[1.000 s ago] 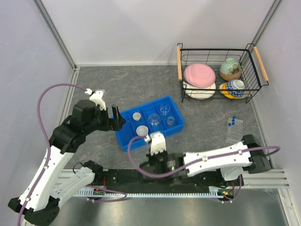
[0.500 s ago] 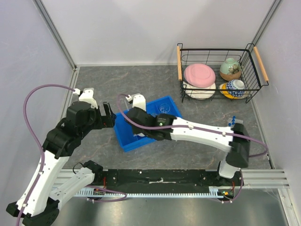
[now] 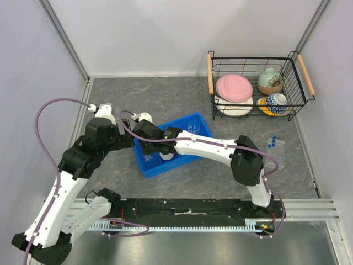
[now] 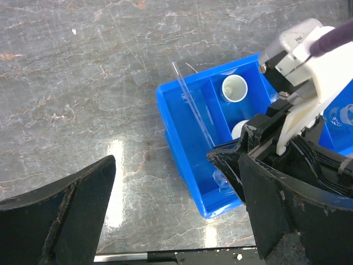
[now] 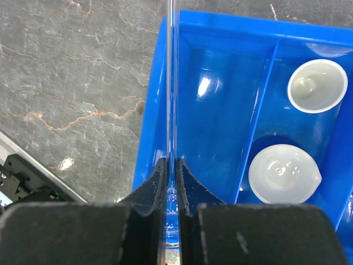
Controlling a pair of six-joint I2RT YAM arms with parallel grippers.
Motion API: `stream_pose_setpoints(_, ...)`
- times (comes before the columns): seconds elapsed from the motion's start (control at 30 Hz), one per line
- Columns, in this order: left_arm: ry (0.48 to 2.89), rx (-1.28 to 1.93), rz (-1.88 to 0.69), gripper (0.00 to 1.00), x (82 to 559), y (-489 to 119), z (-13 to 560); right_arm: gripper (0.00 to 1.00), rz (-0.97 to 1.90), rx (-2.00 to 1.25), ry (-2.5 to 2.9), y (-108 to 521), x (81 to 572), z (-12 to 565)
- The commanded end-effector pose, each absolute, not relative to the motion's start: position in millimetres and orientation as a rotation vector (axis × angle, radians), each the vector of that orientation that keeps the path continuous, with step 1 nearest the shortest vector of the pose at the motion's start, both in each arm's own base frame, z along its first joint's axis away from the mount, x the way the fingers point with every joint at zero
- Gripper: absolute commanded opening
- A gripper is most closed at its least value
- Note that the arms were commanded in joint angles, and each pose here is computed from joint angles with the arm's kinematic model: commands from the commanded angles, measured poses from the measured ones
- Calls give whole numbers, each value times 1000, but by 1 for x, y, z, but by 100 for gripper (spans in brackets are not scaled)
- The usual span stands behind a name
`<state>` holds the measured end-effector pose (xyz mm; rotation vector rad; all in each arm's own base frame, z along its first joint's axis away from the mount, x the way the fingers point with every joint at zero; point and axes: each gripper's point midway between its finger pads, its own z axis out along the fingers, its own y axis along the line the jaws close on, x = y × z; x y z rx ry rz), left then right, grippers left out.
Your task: Organize the chemistry lab equipment
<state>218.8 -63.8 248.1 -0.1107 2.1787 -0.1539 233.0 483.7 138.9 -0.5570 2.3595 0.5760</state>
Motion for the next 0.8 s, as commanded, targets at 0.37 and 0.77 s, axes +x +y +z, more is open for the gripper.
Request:
stream_pose_setpoints(0.37, 2186, -193, -272, 99, 266, -70, 235, 0, 591, -575, 2390, 488, 230, 112)
stream_pose_setpoints(0.77, 2179, -363, -405, 99, 285, -56, 225, 0, 533, -678, 2405, 479, 230, 91)
